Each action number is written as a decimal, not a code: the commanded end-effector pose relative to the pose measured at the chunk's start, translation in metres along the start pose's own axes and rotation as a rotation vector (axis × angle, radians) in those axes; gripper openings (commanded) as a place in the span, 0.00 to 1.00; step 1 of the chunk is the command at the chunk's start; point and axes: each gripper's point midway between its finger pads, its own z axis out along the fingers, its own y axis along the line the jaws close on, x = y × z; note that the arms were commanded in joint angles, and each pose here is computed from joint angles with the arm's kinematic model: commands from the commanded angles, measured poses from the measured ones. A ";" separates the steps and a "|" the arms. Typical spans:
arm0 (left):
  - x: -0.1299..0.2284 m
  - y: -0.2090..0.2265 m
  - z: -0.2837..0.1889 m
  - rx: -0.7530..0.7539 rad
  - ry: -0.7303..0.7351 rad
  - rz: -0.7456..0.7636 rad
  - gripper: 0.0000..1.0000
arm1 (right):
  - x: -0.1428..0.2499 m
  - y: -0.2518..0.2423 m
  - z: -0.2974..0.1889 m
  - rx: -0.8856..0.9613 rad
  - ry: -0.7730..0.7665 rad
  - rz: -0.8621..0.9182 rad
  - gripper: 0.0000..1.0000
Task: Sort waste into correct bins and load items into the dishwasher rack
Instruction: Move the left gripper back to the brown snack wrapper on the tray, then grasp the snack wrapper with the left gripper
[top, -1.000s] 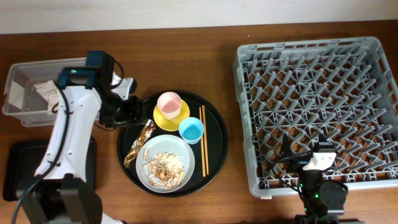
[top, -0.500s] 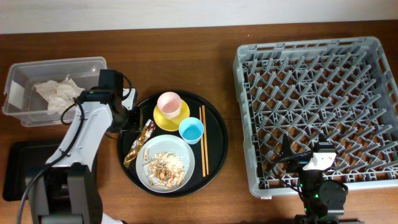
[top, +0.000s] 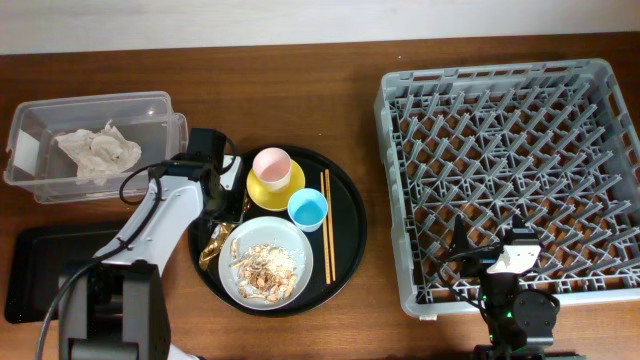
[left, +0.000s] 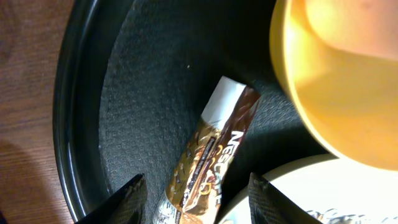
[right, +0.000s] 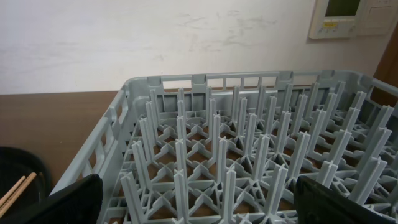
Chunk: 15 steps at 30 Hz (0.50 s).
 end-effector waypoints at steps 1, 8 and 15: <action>0.010 0.001 0.008 -0.011 0.024 0.017 0.52 | 0.003 -0.004 0.000 0.020 0.004 0.004 0.98; 0.020 0.000 0.023 -0.005 0.019 0.017 0.51 | 0.003 -0.004 0.000 0.020 0.004 0.004 0.98; 0.015 0.000 0.024 -0.006 -0.002 0.016 0.25 | 0.003 -0.004 0.000 0.020 0.004 0.004 0.98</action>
